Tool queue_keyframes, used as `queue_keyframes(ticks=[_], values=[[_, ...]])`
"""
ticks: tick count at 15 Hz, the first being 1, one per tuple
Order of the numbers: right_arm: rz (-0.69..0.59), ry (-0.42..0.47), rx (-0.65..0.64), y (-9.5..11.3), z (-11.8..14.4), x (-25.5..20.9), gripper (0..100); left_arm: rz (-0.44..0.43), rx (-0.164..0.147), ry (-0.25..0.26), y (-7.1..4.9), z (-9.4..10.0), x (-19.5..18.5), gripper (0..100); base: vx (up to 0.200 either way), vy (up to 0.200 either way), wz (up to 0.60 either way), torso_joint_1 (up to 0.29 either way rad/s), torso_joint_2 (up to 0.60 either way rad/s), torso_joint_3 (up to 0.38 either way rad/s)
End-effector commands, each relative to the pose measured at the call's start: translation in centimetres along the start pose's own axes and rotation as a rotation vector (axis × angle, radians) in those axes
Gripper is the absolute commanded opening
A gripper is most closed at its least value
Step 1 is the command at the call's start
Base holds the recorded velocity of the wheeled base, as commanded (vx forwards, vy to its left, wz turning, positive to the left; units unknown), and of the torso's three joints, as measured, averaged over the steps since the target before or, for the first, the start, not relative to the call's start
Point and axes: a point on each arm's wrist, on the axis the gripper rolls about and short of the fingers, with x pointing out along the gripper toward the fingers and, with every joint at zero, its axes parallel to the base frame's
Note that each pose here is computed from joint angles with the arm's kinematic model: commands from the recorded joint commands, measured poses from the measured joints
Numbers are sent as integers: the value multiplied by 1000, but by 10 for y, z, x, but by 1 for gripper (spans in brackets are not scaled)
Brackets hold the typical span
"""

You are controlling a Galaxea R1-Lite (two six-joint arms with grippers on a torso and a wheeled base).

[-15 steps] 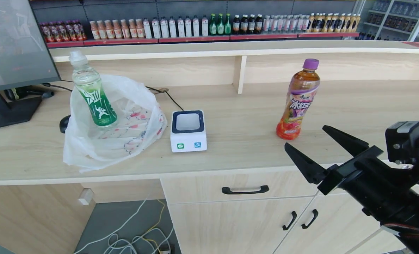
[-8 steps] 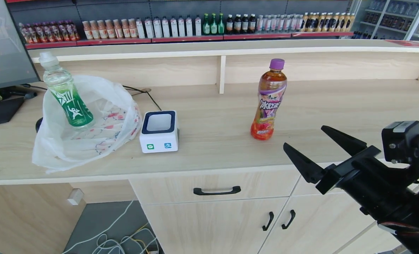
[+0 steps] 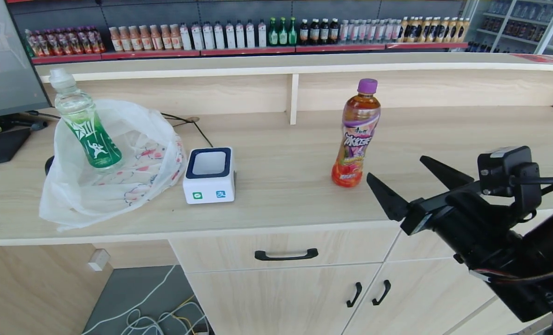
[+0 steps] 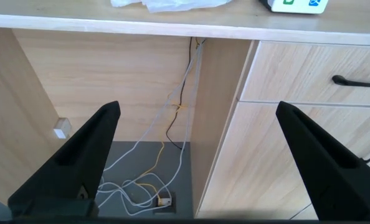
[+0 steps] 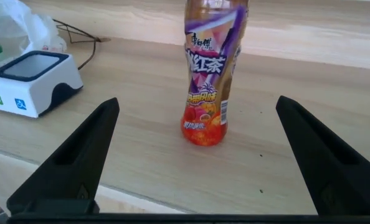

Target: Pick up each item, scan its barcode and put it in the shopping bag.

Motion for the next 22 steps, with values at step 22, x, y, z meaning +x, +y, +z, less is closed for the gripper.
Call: queue_keyframes(ticks=[22], values=[[-118, -32, 24, -10, -46, 101, 100, 0, 0, -1, 0, 0, 0, 100, 0, 0, 0, 0, 0, 0]])
